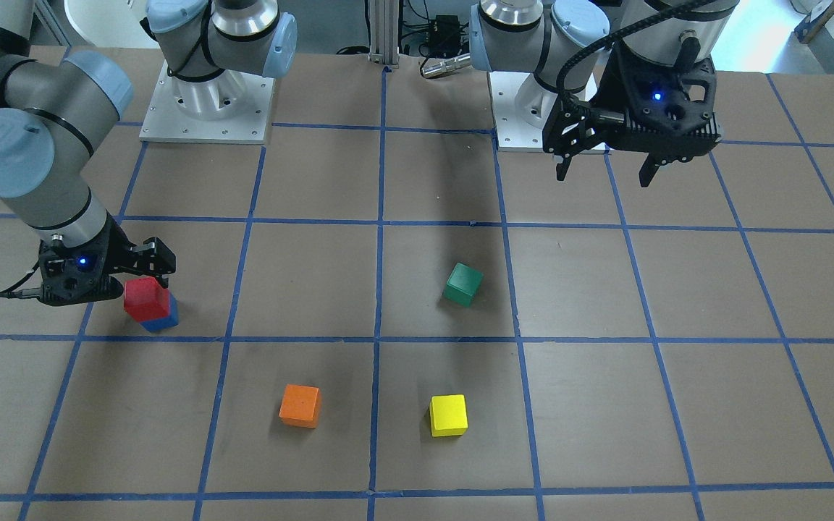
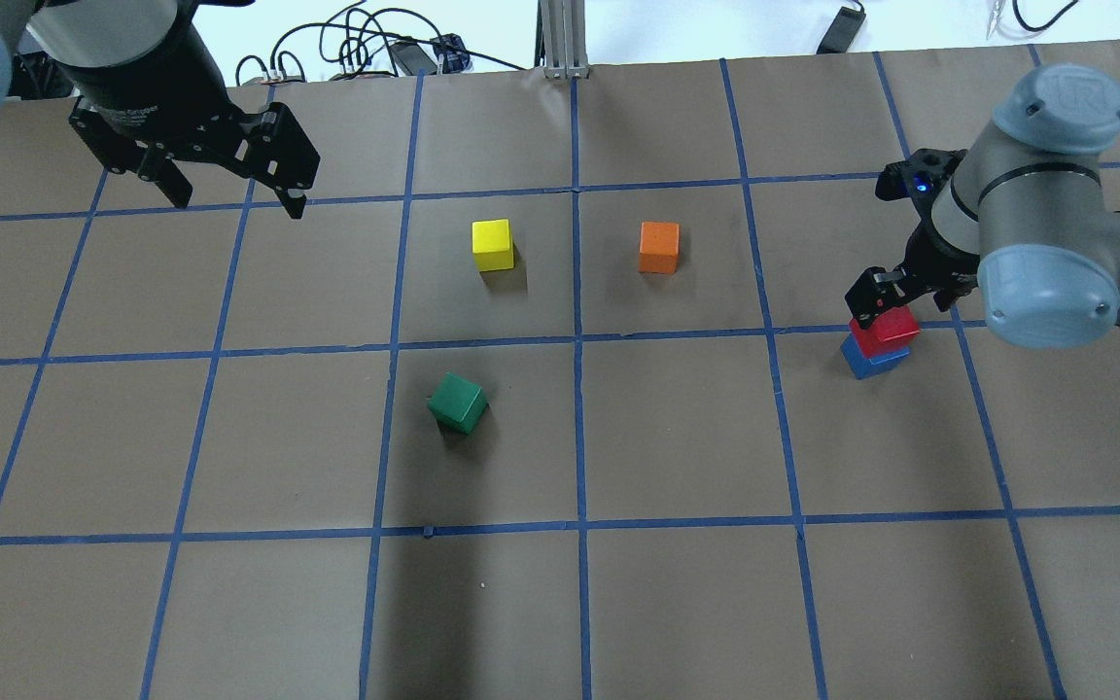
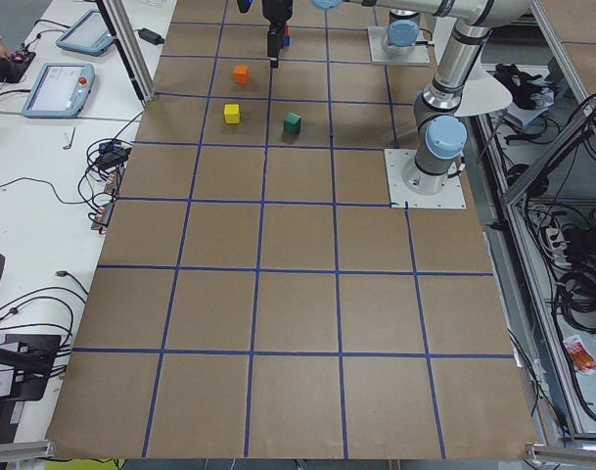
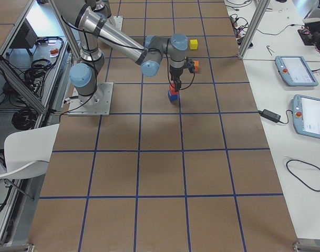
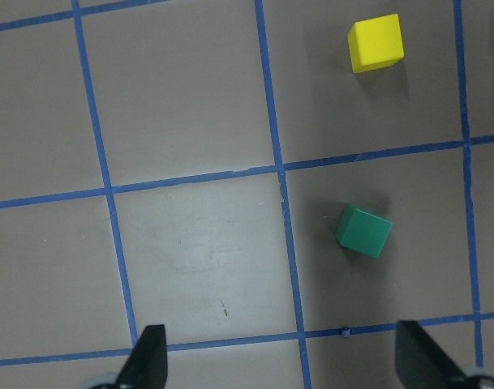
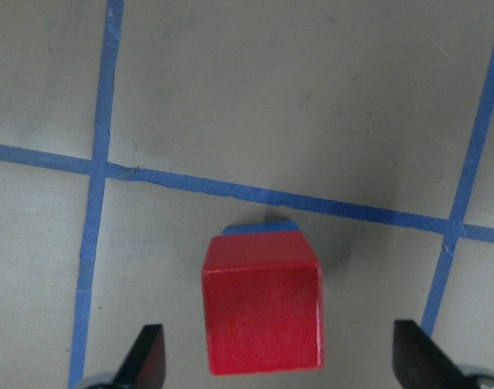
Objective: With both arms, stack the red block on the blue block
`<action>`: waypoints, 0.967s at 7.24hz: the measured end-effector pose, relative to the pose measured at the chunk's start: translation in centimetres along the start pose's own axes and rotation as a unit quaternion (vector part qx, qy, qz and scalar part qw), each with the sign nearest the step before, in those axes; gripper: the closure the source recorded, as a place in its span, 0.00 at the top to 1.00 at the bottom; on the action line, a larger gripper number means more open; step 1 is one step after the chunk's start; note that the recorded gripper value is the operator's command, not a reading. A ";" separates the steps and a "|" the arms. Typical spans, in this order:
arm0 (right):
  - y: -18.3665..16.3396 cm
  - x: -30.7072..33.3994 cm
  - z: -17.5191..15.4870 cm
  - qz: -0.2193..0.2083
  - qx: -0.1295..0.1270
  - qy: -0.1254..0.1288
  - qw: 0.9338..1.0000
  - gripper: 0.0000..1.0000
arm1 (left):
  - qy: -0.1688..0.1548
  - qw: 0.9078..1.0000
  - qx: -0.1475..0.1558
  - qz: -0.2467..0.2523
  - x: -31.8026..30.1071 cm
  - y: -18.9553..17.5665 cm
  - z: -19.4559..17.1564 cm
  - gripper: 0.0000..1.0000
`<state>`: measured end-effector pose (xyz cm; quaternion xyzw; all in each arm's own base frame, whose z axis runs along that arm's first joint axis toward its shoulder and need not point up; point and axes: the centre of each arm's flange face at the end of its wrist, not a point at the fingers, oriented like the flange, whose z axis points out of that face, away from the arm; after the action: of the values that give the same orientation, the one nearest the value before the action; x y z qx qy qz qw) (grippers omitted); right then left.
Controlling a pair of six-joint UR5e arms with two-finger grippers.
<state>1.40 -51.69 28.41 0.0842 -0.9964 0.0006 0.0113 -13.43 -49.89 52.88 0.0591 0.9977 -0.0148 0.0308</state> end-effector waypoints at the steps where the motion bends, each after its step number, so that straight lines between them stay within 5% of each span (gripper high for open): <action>1: 0.0 -0.2 -2.3 0.017 -0.005 -0.002 1.000 1.00 | 0.000 1.000 0.000 0.000 0.0 0.0 0.0 1.00; 4: 0.5 -3.6 -10.4 0.045 -0.027 -0.010 0.999 1.00 | 0.000 1.000 0.000 0.000 0.0 0.0 0.0 1.00; 7: -0.4 -12.9 -13.8 0.071 -0.011 -0.004 0.997 1.00 | 0.000 1.000 0.000 0.000 0.0 0.0 -0.1 1.00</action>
<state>14.46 -49.90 41.88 0.0128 -0.9998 -0.0095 0.0086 -13.43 -49.89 52.94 0.0591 0.9977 -0.0154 0.0309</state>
